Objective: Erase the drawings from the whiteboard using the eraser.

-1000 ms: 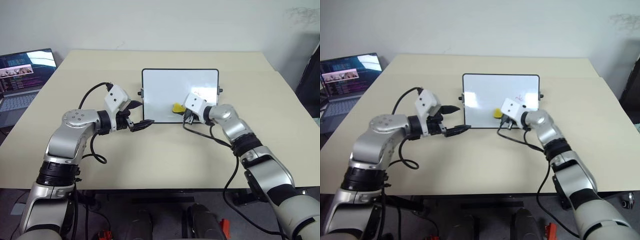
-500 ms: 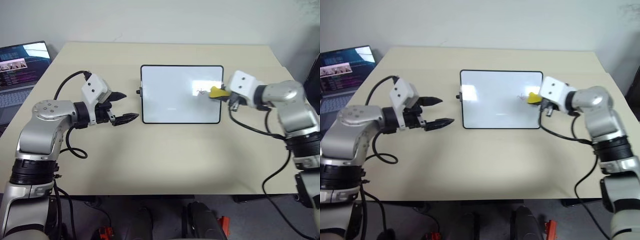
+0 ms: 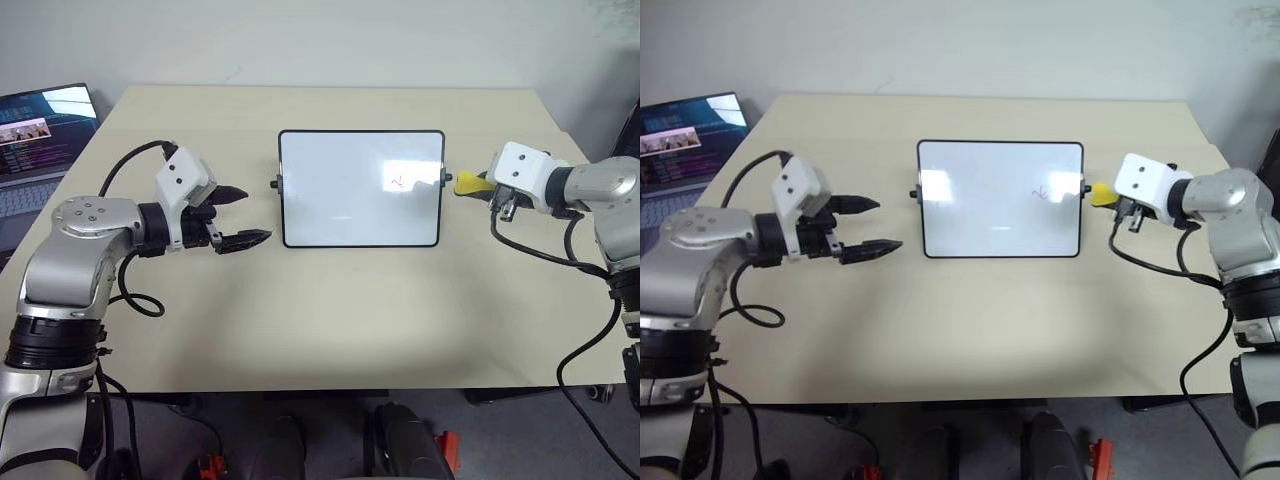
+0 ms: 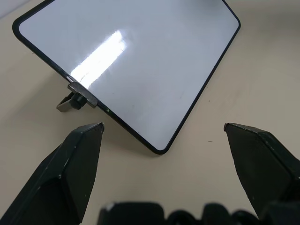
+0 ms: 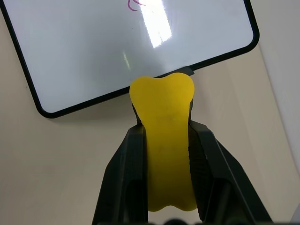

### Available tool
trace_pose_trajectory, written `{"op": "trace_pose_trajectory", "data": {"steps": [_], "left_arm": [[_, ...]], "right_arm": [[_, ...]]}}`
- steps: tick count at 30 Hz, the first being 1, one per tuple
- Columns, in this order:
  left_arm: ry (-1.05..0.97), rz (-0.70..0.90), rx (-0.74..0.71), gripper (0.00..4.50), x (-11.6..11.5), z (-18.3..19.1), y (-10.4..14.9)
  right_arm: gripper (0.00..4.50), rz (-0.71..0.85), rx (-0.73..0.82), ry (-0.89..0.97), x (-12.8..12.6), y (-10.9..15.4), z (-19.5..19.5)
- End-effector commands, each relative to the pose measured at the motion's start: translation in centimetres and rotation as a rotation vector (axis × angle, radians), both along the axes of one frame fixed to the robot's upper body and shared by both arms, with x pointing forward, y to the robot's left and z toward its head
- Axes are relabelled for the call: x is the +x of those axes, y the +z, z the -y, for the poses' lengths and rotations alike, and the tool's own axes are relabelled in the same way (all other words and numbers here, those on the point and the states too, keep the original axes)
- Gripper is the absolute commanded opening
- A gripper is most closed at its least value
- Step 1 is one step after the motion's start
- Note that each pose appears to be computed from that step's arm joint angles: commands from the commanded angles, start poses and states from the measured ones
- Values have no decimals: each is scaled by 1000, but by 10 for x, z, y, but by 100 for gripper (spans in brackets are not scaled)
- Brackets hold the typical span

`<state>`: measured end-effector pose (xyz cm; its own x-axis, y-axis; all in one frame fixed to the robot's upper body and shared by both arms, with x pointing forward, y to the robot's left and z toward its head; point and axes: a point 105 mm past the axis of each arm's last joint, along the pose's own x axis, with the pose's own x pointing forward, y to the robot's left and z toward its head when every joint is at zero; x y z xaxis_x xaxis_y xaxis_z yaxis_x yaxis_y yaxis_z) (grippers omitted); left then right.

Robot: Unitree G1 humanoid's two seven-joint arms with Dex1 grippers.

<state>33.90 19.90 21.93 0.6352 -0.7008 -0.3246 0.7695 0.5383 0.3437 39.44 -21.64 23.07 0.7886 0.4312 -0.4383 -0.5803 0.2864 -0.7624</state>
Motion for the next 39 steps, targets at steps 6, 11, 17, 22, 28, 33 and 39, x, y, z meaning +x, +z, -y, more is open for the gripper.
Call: {"op": "trace_pose_trajectory", "data": {"steps": [6,11,17,22,28,33,39], "left_arm": [[-5,59,0,450,-4,-3,19],[-7,49,-7,450,-5,-1,14],[-1,49,-7,450,-5,-2,13],[-3,54,-12,450,-5,0,14],[-7,67,-22,450,-3,1,17],[-8,68,-24,450,-3,2,16],[-1,90,-32,450,-1,3,17]], "right_arm": [[83,75,7,-1,-7,28,12],[83,71,15,8,-7,26,10],[83,70,25,19,-6,26,5],[83,71,33,20,-6,25,4],[83,71,39,23,-6,25,3],[83,75,43,25,-5,26,2],[83,79,50,27,-5,28,0]]}}
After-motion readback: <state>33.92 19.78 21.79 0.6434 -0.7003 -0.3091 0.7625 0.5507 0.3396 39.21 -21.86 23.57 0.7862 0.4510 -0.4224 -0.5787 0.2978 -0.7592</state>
